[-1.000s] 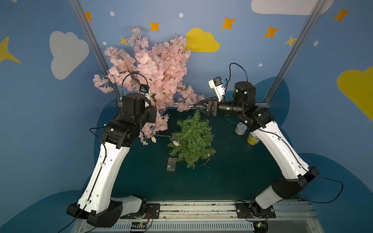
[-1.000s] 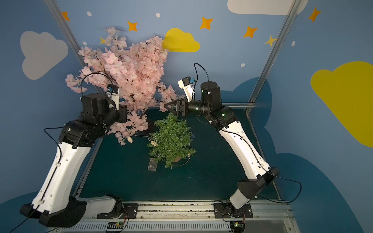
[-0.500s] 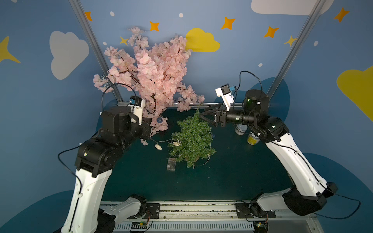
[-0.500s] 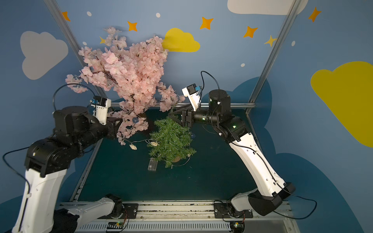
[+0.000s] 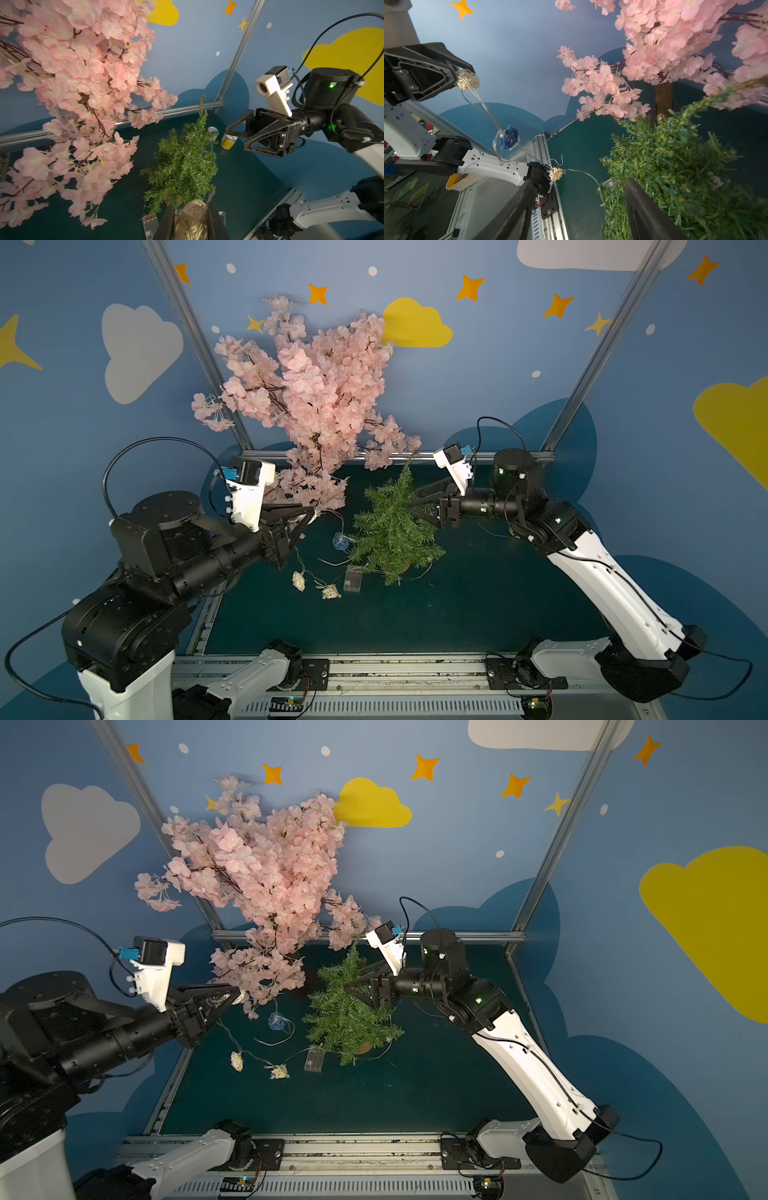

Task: Remove string lights from the small christmas tree
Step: Remove the light string from the Christmas tree.

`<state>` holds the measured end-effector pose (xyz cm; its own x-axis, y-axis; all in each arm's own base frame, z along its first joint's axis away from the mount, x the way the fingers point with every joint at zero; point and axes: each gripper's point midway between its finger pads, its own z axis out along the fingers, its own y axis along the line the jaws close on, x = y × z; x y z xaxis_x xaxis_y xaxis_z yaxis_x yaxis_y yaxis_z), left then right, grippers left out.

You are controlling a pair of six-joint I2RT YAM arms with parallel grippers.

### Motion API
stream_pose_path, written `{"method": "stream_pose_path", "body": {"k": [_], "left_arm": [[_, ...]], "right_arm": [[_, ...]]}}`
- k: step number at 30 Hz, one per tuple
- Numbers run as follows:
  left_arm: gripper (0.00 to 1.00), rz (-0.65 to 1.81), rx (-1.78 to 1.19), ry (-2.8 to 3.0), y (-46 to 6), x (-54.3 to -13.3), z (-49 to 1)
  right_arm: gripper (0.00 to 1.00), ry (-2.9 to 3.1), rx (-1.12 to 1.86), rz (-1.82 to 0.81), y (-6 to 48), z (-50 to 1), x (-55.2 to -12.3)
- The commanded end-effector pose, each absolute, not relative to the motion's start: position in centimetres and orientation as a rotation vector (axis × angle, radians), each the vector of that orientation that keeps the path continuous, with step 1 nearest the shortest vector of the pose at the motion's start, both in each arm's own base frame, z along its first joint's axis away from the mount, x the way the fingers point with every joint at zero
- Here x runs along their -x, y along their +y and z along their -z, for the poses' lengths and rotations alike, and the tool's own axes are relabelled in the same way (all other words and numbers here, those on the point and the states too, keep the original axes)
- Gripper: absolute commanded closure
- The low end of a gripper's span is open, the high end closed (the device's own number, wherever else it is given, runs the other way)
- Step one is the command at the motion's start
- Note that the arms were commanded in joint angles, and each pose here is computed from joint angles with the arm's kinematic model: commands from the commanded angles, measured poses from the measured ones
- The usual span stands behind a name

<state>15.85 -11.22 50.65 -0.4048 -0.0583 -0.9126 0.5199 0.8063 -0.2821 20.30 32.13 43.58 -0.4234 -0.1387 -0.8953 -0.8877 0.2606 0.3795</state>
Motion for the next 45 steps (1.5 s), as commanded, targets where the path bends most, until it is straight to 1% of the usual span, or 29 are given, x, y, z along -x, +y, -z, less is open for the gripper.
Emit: {"method": "stream_pose_path", "body": {"k": [1, 6, 11, 13, 18, 22, 26, 29, 34, 35, 38, 43, 45], "left_arm": [[0.85, 0.798, -0.385, 1.864, -12.5, -14.1, -51.6], [0.84, 0.853, -0.377, 1.827, -12.8, -13.5, -52.4], [0.84, 0.919, -0.373, 1.795, -13.3, -13.1, -53.2], [0.85, 0.934, -0.369, 1.778, -13.4, -13.1, -53.6], [0.85, 0.96, -0.358, 1.756, -13.5, -13.1, -54.2], [0.85, 0.979, -0.342, 1.746, -13.6, -13.2, -54.2], [0.85, 0.98, -0.334, 1.741, -13.6, -13.3, -54.3], [0.85, 0.978, -0.33, 1.741, -13.6, -13.4, -54.3], [0.85, 0.987, -0.322, 1.719, -13.6, -13.5, -54.6], [0.85, 0.988, -0.32, 1.716, -13.6, -13.5, -54.7], [0.85, 0.971, -0.309, 1.719, -13.4, -13.9, -54.5], [0.85, 0.942, -0.299, 1.729, -13.3, -14.5, -54.0], [0.84, 0.92, -0.288, 1.743, -13.1, -14.8, -53.4]], "right_arm": [[0.29, 1.744, 1.005, -1.212, 32.2, -43.0, -18.2], [0.25, 1.73, 1.084, -1.239, 33.7, -40.9, -15.3], [0.23, 1.67, 1.097, -1.3, 35.9, -38.6, -12.7], [0.23, 1.65, 1.1, -1.287, 37.3, -37.2, -12.0], [0.21, 1.565, 1.144, -1.247, 41.6, -35.8, -10.2], [0.21, 1.504, 1.154, -1.202, 44.9, -35.0, -10.0], [0.21, 1.446, 1.138, -1.202, 46.8, -34.6, -10.0], [0.23, 1.422, 1.109, -1.217, 47.8, -34.5, -10.2], [0.29, 1.379, 1.031, -1.208, 49.1, -34.7, -11.1], [0.33, 1.364, 1.016, -1.215, 49.2, -34.9, -11.2], [0.54, 1.354, 1.007, -1.242, 49.7, -35.1, -11.1], [1.0, 1.356, 1.025, -1.235, 49.3, -34.8, -10.6], [1.0, 1.354, 1.012, -1.228, 48.4, -35.0, -10.5]]}}
